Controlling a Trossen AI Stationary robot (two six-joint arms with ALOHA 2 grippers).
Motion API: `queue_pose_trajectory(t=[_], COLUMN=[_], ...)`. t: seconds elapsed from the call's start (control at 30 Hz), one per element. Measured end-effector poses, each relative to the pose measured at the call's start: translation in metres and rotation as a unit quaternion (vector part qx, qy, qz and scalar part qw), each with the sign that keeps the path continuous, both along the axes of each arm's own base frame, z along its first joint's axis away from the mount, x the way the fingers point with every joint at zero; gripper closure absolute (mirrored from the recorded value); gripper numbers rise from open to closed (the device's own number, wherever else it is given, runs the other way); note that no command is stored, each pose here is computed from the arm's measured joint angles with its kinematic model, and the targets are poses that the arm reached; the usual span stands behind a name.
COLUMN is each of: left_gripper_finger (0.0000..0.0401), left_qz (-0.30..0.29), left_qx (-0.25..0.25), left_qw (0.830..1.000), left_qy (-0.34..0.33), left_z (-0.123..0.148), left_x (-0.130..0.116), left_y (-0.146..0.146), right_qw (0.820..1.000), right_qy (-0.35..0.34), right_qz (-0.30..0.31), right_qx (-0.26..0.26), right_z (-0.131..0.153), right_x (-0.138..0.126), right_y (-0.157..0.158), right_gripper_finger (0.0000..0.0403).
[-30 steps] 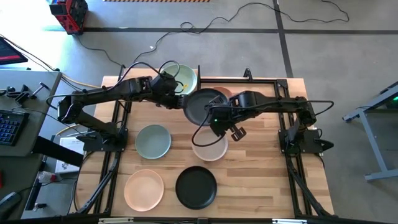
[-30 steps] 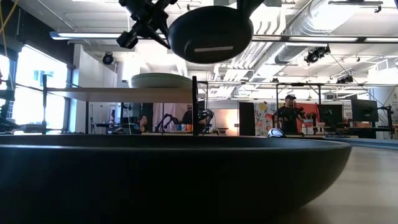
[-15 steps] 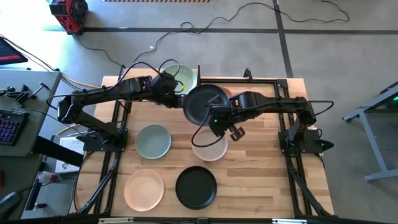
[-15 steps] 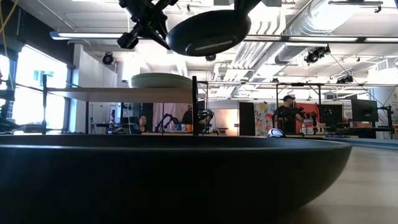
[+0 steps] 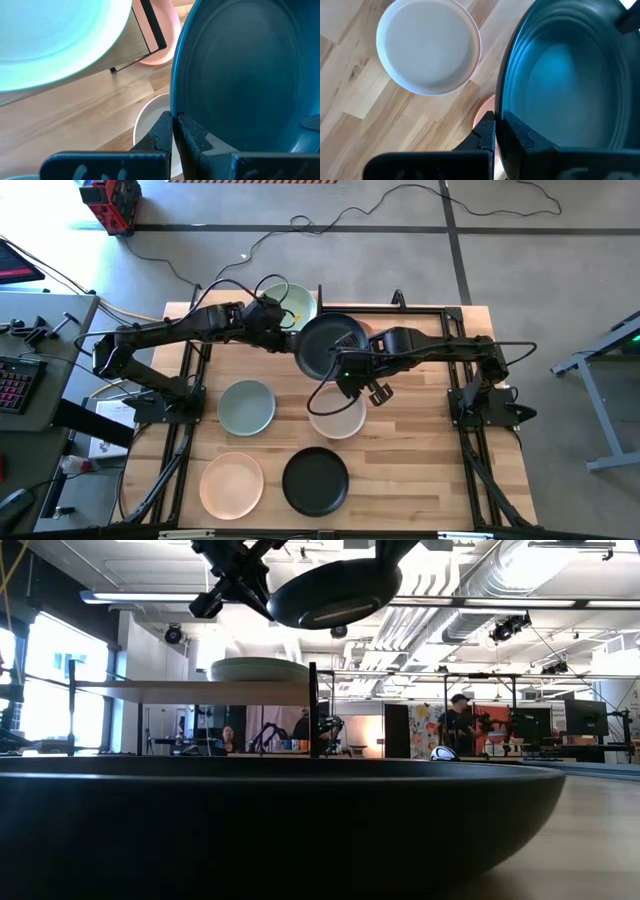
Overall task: Place and stack plates onto a shelf
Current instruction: Stack the dark blue plate on top of the green plate on the shelf
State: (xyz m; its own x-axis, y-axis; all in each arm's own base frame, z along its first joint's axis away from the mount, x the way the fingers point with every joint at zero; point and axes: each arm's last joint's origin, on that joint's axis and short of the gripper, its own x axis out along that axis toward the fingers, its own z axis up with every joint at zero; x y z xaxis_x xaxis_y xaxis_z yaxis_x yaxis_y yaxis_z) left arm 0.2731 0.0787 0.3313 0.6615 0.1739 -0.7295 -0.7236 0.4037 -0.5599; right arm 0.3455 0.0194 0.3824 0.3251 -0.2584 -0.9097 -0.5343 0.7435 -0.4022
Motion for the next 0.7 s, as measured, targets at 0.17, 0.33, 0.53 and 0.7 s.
queue_pose_trajectory(t=[0.17, 0.33, 0.53, 0.7], left_gripper_finger=[0.0400, 0.0401, 0.0400, 0.0400], left_qz=[0.003, 0.003, -0.001, 0.002], left_qx=[0.003, 0.006, 0.007, 0.008], left_qw=[1.000, 1.000, 1.000, 1.000], left_qy=[0.001, 0.002, 0.006, 0.009], left_z=[0.0000, 0.0000, -0.0005, -0.0008], left_x=[0.0000, -0.0006, -0.0010, -0.0017], left_y=[0.0003, 0.0020, 0.0017, 0.0026], right_qw=[1.000, 0.999, 0.999, 0.999], right_qy=[-0.004, -0.011, -0.011, -0.011], right_qz=[-0.015, -0.034, -0.040, -0.040], right_qx=[0.007, 0.012, 0.013, 0.014], right_z=[-0.0001, 0.0000, -0.0001, -0.0001], right_x=[0.0001, 0.0006, 0.0001, 0.0000], right_y=[-0.0008, -0.0010, -0.0008, -0.0002], right_gripper_finger=[0.0402, 0.0381, 0.0300, 0.0260])
